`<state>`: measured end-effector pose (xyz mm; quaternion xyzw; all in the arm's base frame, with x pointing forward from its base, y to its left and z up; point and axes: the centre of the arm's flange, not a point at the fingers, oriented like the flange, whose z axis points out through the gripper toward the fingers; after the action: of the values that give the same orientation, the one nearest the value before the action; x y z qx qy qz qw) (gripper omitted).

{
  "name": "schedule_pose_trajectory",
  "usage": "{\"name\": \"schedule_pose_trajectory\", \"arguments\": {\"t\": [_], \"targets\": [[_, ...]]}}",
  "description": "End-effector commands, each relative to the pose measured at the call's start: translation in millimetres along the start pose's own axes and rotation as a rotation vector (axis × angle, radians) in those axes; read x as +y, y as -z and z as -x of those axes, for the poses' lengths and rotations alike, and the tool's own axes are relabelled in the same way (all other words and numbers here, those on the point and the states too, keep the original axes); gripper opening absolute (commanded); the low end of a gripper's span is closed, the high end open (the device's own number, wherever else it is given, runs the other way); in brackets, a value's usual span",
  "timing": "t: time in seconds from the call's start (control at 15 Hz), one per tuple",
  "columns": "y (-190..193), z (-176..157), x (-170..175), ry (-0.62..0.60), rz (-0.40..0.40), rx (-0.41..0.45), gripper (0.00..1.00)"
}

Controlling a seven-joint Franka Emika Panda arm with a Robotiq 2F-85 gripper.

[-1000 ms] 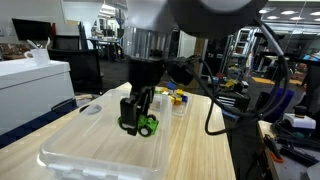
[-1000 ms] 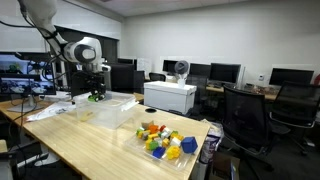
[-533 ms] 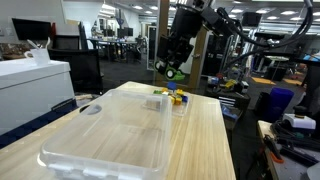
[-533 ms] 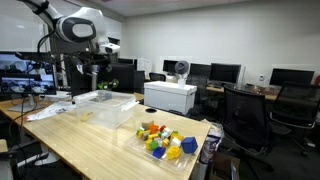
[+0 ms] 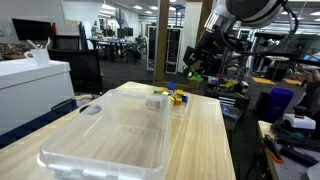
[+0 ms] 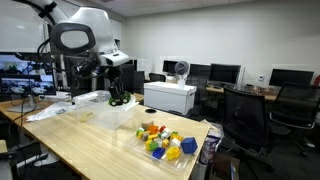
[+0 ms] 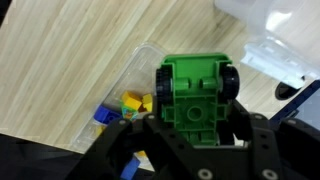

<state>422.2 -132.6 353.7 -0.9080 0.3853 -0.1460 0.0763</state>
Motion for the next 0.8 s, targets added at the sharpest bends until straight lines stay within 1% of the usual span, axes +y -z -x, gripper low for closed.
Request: {"name": "schedule_pose_trajectory", "arguments": {"t": [0.0,0.2,0.27,0.33,0.4,0.47,0.67,0.73], "targets": [[-18,-38,32,-0.137,0.003,0.044,0.38],[-24,-78,56,-0.236,0.029,0.079,0.38],[-25,-94,58,-0.253,0.048,0.092,0.38],[-26,-111,56,-0.268,0.055,0.099,0.38],[-25,-115,53,-0.269,0.056,0.102,0.38],[-28,-132,41,-0.268,0.052,0.099,0.38],[-47,-136,26,-0.238,0.055,0.085,0.38],[-61,-134,23,-0.228,0.055,0.068,0.38]]}}
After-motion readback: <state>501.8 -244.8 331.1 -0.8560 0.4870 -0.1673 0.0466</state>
